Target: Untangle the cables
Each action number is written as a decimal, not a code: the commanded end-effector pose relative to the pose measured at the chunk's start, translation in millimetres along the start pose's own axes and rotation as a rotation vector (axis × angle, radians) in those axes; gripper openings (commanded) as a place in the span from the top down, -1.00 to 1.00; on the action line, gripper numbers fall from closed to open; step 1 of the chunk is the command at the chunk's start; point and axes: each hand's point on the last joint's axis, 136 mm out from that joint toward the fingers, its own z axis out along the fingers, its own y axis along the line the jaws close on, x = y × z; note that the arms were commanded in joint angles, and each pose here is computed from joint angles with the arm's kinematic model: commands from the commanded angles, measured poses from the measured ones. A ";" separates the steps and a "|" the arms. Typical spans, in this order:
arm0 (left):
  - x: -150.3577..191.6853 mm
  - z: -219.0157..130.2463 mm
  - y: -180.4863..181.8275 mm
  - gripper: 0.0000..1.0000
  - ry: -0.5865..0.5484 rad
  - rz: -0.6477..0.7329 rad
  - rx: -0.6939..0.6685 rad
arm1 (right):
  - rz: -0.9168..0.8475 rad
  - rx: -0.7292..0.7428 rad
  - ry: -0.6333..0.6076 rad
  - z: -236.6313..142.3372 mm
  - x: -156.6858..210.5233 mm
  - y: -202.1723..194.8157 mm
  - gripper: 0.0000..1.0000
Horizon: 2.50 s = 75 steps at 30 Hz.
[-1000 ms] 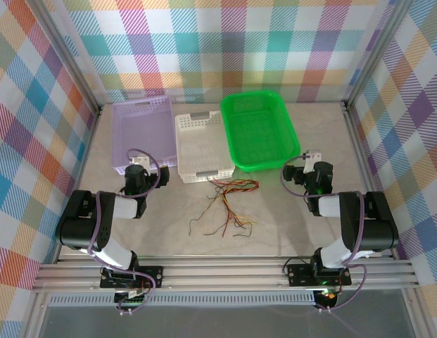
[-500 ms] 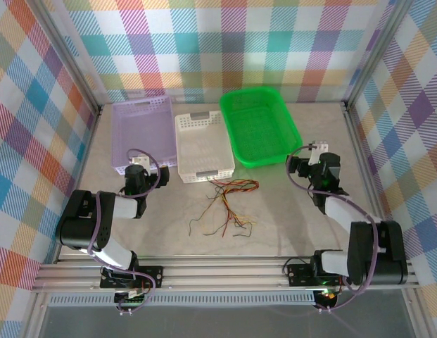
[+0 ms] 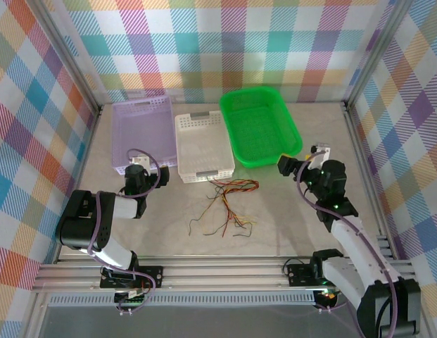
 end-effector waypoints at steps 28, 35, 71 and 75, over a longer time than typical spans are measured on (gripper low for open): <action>-12.0 1.0 0.5 -1.00 -0.027 0.005 0.003 | -0.019 0.028 0.594 17.6 171.3 32.3 -0.76; -12.1 1.1 0.3 -1.00 -0.027 0.005 0.004 | -0.172 0.103 0.576 49.3 169.7 28.9 -0.45; -12.5 1.1 0.6 -1.00 -0.029 0.004 0.004 | -0.269 -0.118 0.627 86.2 215.6 64.5 0.83; -12.4 1.1 0.8 -1.00 -0.028 0.005 0.004 | -0.263 -0.145 0.620 82.5 214.9 68.7 1.00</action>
